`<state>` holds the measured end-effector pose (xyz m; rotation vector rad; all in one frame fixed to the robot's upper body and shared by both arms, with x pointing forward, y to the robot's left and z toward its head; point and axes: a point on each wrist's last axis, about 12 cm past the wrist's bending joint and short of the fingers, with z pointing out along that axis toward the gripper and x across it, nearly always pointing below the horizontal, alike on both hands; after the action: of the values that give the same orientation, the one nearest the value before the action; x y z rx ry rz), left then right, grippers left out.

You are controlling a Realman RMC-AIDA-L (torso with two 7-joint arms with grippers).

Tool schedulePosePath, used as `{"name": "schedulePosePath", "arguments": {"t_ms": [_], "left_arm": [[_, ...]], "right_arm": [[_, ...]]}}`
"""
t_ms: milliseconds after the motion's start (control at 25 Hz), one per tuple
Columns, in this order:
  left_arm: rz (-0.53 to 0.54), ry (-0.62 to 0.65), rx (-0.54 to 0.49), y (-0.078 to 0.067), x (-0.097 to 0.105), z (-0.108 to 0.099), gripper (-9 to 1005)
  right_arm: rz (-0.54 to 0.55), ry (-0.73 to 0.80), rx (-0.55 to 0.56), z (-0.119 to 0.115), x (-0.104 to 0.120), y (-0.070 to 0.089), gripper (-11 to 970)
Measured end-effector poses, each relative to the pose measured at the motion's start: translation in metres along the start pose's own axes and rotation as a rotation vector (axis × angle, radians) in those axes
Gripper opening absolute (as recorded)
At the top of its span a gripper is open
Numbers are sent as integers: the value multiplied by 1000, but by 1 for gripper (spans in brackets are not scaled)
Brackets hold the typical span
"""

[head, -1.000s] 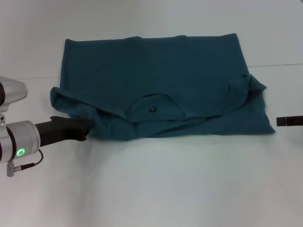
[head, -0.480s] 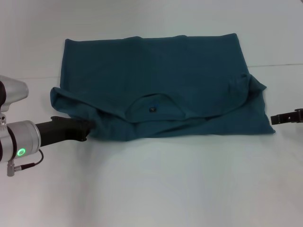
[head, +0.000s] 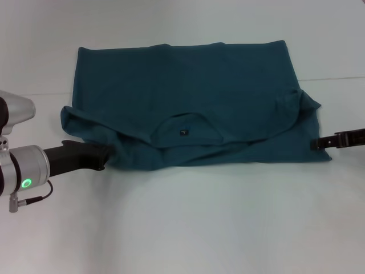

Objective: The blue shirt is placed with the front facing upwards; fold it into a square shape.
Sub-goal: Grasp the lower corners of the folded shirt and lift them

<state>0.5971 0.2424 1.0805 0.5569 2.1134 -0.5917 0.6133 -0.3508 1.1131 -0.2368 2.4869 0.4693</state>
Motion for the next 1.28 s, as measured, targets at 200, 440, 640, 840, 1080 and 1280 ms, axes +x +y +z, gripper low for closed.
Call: {"name": "schedulePosePath", "arguments": {"t_ms": [200, 440, 640, 840, 1080, 1280], "left_arm": [[0, 1, 2, 0, 0, 0, 12], [2, 1, 0, 1, 0, 0, 13], [3, 0, -1, 1, 0, 0, 13], [2, -1, 0, 1, 0, -1, 12], [0, -1, -1, 1, 0, -1, 13], [0, -1, -3, 1, 1, -1, 13]], "right_arm": [[-6, 12, 14, 10, 2, 2, 758], [2, 10, 24, 16, 3, 2, 730], [8, 7, 29, 23, 5, 4, 706], [-1, 8, 26, 26, 5, 7, 682], [-4, 8, 33, 30, 7, 8, 551], [-4, 5, 41, 32, 8, 7, 425]]}}
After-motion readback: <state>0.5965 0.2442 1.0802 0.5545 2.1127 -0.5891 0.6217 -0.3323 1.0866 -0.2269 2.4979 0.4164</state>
